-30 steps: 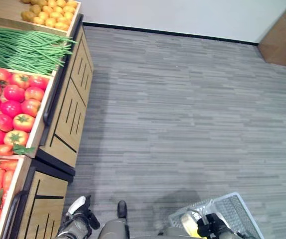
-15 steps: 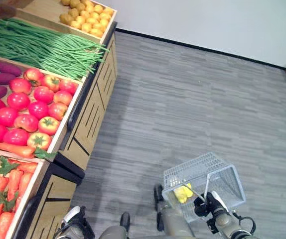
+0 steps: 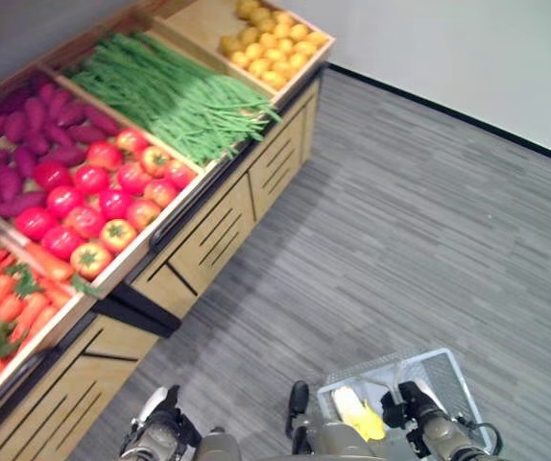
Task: Get the vegetables into the basket
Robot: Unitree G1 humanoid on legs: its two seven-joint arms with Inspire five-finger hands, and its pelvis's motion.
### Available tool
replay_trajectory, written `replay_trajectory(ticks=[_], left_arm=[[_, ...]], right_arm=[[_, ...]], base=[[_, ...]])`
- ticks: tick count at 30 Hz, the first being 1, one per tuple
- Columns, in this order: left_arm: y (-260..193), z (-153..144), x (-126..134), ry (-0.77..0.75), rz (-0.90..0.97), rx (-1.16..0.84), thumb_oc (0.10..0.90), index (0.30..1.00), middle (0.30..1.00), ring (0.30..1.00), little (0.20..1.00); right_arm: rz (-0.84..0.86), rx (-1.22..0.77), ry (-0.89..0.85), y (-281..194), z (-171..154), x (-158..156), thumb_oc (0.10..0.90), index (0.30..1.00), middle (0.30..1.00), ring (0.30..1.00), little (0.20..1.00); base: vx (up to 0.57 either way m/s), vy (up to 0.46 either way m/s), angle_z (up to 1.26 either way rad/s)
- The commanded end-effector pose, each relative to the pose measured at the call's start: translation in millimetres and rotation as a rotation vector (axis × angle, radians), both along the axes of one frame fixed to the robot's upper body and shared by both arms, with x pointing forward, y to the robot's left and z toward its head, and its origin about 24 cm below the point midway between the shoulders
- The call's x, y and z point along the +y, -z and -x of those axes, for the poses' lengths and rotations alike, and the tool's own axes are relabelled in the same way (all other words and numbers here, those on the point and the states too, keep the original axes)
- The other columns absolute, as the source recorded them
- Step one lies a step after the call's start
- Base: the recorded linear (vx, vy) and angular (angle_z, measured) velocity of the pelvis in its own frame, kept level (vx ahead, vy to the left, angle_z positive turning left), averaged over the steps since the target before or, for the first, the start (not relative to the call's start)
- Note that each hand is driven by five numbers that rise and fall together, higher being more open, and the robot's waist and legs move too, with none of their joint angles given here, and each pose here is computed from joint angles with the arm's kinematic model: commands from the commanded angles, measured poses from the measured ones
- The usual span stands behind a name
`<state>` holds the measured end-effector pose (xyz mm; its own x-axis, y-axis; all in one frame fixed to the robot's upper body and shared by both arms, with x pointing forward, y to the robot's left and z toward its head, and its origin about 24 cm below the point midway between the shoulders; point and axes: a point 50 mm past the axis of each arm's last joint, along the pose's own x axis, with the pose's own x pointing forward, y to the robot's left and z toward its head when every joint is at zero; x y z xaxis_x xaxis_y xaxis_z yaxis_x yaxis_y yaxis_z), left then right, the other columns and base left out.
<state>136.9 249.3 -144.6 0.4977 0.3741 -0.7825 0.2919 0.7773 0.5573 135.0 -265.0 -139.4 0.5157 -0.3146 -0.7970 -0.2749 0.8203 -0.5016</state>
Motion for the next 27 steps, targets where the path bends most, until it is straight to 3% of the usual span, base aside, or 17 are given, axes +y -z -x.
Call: replay_trajectory(ticks=[1,13,21,27], left_arm=[[-5.7,-12.3,-1.1,0.08,-0.031,-0.055,0.9,1.0,1.0,1.0,1.0],[-6.3,-5.6,9.7,0.132,-0.073,-0.012,0.9,1.0,1.0,1.0,1.0],[-9.5,-3.4,21.8,0.049,-0.072,-0.033,0.9,1.0,1.0,1.0,1.0],[-10.7,-3.0,27.6,0.0,-0.059,-0.034,0.9,1.0,1.0,1.0,1.0]], right_arm=[[0.057,0.05,0.124,1.9,35.3,-24.2,0.4,0.3,0.3,0.3,0.3],[0.048,0.117,0.094,8.5,45.9,-15.6,0.4,0.3,0.3,0.3,0.3],[0.004,0.085,0.029,10.3,28.6,3.2,0.4,0.3,0.3,0.3,0.3],[-0.014,0.064,0.004,10.1,20.3,10.6,0.4,0.3,0.3,0.3,0.3]], base=[[0.06,0.038,1.24],[0.11,0.181,0.43],[0.06,0.157,0.41],[0.16,-0.107,0.73]])
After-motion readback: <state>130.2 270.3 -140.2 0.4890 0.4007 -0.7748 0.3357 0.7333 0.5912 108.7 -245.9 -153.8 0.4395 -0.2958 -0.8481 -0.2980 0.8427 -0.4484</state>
